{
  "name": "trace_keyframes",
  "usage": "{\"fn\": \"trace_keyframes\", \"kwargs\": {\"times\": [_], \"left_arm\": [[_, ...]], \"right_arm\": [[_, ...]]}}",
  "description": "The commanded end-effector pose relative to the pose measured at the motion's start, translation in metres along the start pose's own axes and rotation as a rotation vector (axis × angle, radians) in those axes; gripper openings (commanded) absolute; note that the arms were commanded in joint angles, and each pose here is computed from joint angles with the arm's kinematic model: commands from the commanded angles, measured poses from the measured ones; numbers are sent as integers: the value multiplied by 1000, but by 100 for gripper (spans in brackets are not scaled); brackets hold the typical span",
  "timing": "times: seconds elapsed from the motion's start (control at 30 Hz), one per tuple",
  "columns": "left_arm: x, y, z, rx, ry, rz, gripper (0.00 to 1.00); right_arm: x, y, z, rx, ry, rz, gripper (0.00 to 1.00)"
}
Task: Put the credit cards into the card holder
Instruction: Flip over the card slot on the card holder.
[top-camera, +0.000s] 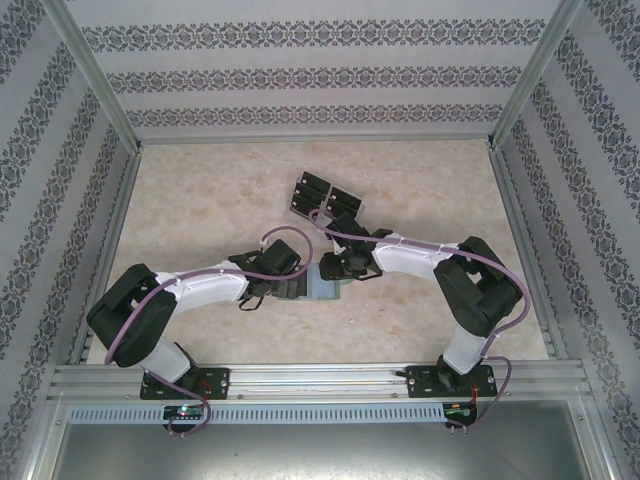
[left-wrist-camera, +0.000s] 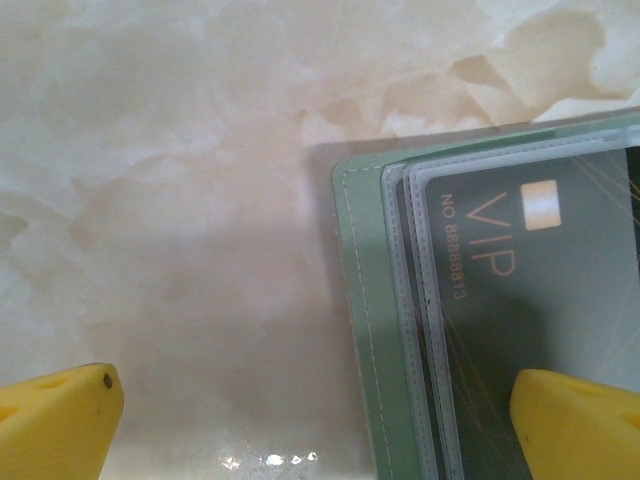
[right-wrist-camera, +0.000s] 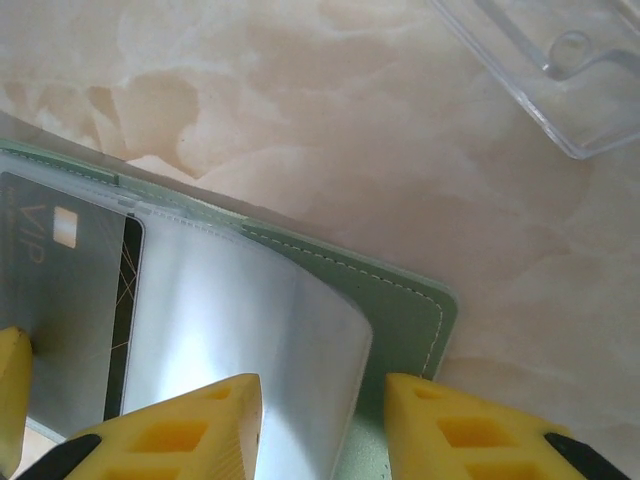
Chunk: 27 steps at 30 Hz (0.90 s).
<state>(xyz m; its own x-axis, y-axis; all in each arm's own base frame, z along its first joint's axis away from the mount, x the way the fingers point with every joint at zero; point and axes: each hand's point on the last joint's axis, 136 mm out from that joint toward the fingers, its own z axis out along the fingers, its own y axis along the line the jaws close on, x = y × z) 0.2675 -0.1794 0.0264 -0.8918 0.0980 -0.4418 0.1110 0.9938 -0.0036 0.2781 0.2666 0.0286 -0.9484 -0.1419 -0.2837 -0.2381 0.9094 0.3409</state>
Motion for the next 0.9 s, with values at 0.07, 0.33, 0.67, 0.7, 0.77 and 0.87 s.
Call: {"fn": "trace_keyframes", "kwargs": {"times": [0.07, 0.33, 0.67, 0.7, 0.77, 0.87], "left_arm": [[0, 7, 1, -28, -2, -18, 100], [-1, 7, 1, -27, -2, -18, 100], [-2, 7, -1, -27, -5, -16, 100], [-2, 7, 0, -28, -4, -15, 100], [-2, 6, 0, -26, -4, -17, 100], [-2, 6, 0, -26, -3, -15, 100]], "right_arm": [[-1, -3, -5, 1, -20, 17, 37], [-5, 10, -7, -29, -30, -4, 34], [-10, 40, -31, -86, -74, -40, 35], [-12, 41, -34, -84, -82, -42, 35], [-13, 40, -38, -69, -94, -44, 35], [-15, 35, -40, -43, -105, -46, 35]]}}
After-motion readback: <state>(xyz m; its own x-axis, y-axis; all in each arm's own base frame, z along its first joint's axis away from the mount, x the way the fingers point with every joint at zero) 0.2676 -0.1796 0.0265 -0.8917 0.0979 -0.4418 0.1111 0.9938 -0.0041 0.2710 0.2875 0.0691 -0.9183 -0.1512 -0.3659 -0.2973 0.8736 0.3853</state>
